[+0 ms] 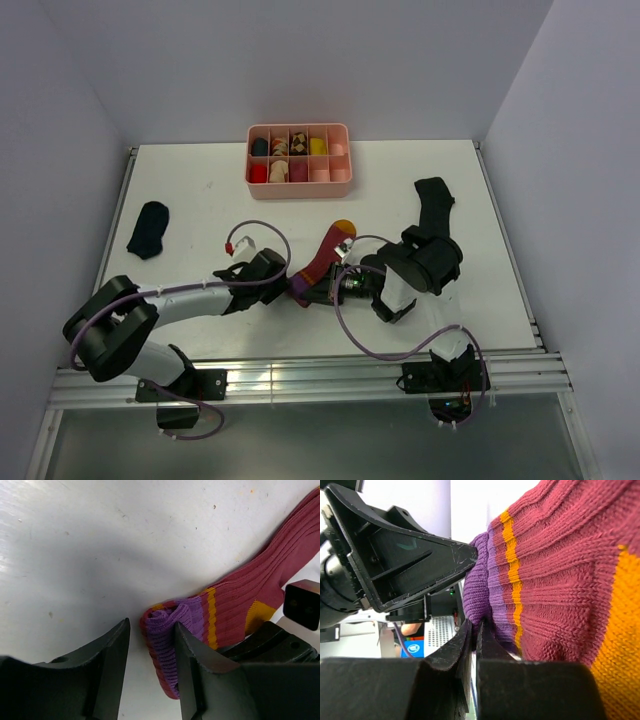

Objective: Roll the socks
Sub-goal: Roll the sock at the center of the board.

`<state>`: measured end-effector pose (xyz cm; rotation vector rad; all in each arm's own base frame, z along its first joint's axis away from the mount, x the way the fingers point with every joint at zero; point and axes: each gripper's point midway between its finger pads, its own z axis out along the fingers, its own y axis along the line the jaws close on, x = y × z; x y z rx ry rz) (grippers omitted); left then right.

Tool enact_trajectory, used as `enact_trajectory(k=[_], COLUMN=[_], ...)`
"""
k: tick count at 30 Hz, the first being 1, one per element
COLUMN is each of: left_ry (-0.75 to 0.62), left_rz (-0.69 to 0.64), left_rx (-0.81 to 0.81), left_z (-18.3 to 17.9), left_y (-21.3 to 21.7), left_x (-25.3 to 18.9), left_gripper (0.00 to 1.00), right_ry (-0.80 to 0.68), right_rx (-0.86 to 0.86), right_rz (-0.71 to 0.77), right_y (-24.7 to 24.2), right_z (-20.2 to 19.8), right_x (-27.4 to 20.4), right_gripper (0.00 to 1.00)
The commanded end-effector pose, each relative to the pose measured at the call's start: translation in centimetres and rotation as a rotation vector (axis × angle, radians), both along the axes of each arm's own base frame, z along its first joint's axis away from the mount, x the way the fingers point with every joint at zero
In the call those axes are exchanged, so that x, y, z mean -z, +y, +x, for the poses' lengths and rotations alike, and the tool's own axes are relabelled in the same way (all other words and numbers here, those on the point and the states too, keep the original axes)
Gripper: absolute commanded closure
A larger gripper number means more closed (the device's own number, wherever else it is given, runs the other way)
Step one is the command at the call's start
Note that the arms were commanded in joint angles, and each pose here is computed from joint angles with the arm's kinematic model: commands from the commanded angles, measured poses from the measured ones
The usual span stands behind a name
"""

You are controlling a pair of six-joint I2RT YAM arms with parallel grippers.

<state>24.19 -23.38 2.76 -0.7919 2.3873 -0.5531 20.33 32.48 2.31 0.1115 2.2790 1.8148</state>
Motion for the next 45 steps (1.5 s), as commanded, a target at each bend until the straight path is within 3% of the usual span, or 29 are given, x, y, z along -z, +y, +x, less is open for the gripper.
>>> enact_trajectory(k=[1, 4, 7, 8, 10, 11, 12, 14, 18, 22, 33, 42, 45], left_ry=[0.022, 0.059, 0.102, 0.113, 0.131, 0.132, 0.143, 0.133, 0.128, 0.103, 0.117, 0.127, 0.129], left_rz=[0.025, 0.053, 0.096, 0.111, 0.150, 0.160, 0.183, 0.204, 0.261, 0.287, 0.359, 0.350, 0.356], left_rx=[0.013, 0.033, 0.053, 0.059, 0.077, 0.085, 0.089, 0.108, 0.159, 0.202, 0.339, 0.357, 0.356], left_z=[0.0, -0.6, -1.3, -1.5, -1.8, -1.6, -1.7, -1.3, -0.8, 0.3, 1.3, 1.5, 1.5], left_y=[-0.5, -0.6, -0.4, -0.3, -0.1, -0.2, 0.1, -0.1, -0.2, -1.2, -2.8, -3.5, -3.4], left_x=[0.3, 1.3, 2.6, 2.8, 3.6, 3.7, 4.0, 3.8, 3.6, 2.4, 1.7, 1.3, 1.3], left_gripper=[0.55, 0.59, 0.60, 0.61, 0.61, 0.62, 0.62, 0.62, 0.63, 0.66, 0.77, 0.79, 0.79], right_ry=[0.152, 0.112, 0.033, -0.048, -0.074, -0.163, -0.170, -0.298, -0.533, -0.719, -1.105, -1.175, -1.157], right_rx=[-0.006, -0.012, -0.005, 0.008, 0.013, 0.016, 0.033, 0.053, 0.132, 0.173, 0.090, 0.026, 0.006], right_rz=[-0.290, -0.351, -0.434, -0.453, -0.538, -0.552, -0.647, -0.681, -0.882, -0.964, -0.972, -0.990, -1.018], right_y=[-3.6, -3.9, -4.4, -4.4, -5.2, -5.2, -6.2, -6.0, -6.8, -6.8, -2.2, 1.0, 1.2], right_z=[-3.2, -2.9, -2.3, -1.4, -1.1, -0.3, -0.4, 0.8, 1.9, 1.9, 1.7, 1.6, 1.6], right_x=[7.7, 7.9, 7.5, 6.4, 6.3, 4.7, 5.4, 2.8, -0.1, -2.3, -5.2, -3.6, -1.8], right_gripper=[1.00, 0.97, 0.77, 0.66, 0.56, 0.47, 0.44, 0.38, 0.34, 0.34, 0.34, 0.37, 0.45])
